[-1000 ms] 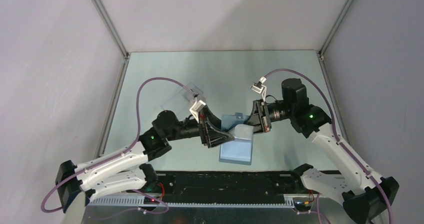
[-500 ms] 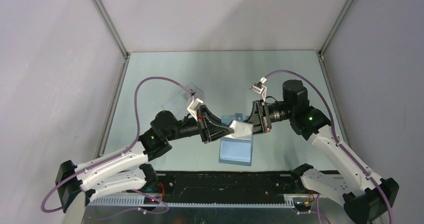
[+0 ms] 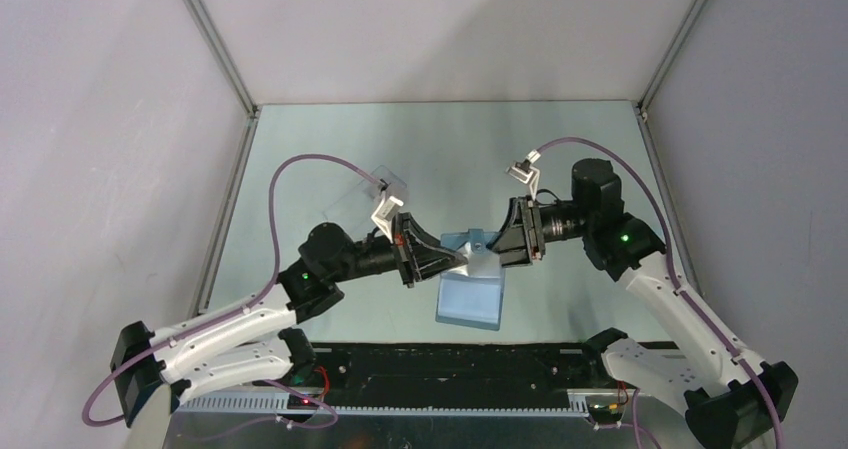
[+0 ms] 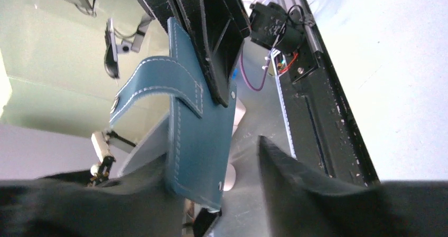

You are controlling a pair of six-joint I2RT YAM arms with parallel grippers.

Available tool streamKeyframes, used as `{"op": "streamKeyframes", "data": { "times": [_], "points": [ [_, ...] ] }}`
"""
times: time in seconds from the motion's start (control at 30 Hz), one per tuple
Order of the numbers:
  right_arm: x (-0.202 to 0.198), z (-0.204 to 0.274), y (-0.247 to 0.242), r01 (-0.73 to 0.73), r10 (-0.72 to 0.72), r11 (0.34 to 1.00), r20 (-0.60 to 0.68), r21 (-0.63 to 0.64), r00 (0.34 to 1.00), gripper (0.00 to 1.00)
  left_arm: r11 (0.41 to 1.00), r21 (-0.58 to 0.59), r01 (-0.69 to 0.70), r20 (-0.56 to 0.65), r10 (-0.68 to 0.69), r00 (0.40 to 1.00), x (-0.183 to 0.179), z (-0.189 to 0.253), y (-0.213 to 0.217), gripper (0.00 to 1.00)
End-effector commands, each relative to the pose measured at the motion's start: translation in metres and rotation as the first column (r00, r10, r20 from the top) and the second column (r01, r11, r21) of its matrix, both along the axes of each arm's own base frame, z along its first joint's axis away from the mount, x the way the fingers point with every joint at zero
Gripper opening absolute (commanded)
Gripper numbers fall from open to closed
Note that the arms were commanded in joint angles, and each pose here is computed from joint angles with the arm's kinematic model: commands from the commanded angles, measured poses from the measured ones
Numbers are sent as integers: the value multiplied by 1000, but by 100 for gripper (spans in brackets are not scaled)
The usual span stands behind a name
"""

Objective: Put the credit cards into the card holder
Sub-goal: Open the card holder.

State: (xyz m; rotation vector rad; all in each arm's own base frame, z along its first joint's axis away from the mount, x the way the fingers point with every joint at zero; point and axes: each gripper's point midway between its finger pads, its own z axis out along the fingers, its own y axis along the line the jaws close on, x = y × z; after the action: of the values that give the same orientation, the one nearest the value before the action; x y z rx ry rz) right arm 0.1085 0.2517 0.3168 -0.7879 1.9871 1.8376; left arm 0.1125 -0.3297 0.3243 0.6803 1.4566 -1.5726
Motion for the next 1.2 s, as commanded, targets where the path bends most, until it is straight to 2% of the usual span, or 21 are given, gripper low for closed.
{"op": "streamKeyframes", "data": {
  "times": [0.0, 0.13, 0.2, 0.27, 0.63, 0.87, 0.93, 1.0, 1.07, 1.1, 1.17],
  "points": [
    [8, 15, -9, 70, -72, 997, 66, 33, 995, 60, 995, -51, -86, -6, 86, 996, 13, 8, 13, 0],
    [21, 18, -23, 171, -174, 985, 103, 37, 979, 85, 986, -61, -156, -54, 153, 987, 24, 1, 25, 0],
    [25, 19, -29, 201, -204, 979, 123, 39, 971, 94, 980, -66, -187, -80, 182, 980, 29, -2, 30, 0],
    [25, 17, -33, 213, -215, 977, 133, 34, 967, 99, 978, -72, -198, -92, 191, 977, 31, -1, 33, 0],
    [28, -15, -18, 212, -200, 975, 148, -71, 968, 99, 992, -83, -97, -87, 90, 992, 17, 15, 24, 0],
    [35, -18, 2, 215, -195, 972, 184, -95, 963, 99, 996, -84, -32, -93, 24, 995, 9, 22, 19, 0],
    [35, -14, 7, 204, -187, 976, 188, -75, 964, 96, 996, -84, -24, -96, 16, 995, 9, 23, 17, 0],
    [34, -8, 11, 195, -182, 979, 195, -52, 964, 86, 997, -81, -19, -102, 10, 995, 9, 23, 16, 0],
    [33, -3, 13, 181, -172, 983, 195, -31, 966, 56, 997, -77, -14, -110, 5, 994, 9, 22, 14, 0],
    [33, 0, 14, 177, -169, 984, 194, -21, 966, 27, 997, -76, -13, -116, 4, 993, 10, 21, 14, 0],
    [33, 2, 15, 167, -162, 986, 184, -13, 969, 2, 997, -70, -12, -124, 3, 992, 11, 19, 12, 12]
  ]
}}
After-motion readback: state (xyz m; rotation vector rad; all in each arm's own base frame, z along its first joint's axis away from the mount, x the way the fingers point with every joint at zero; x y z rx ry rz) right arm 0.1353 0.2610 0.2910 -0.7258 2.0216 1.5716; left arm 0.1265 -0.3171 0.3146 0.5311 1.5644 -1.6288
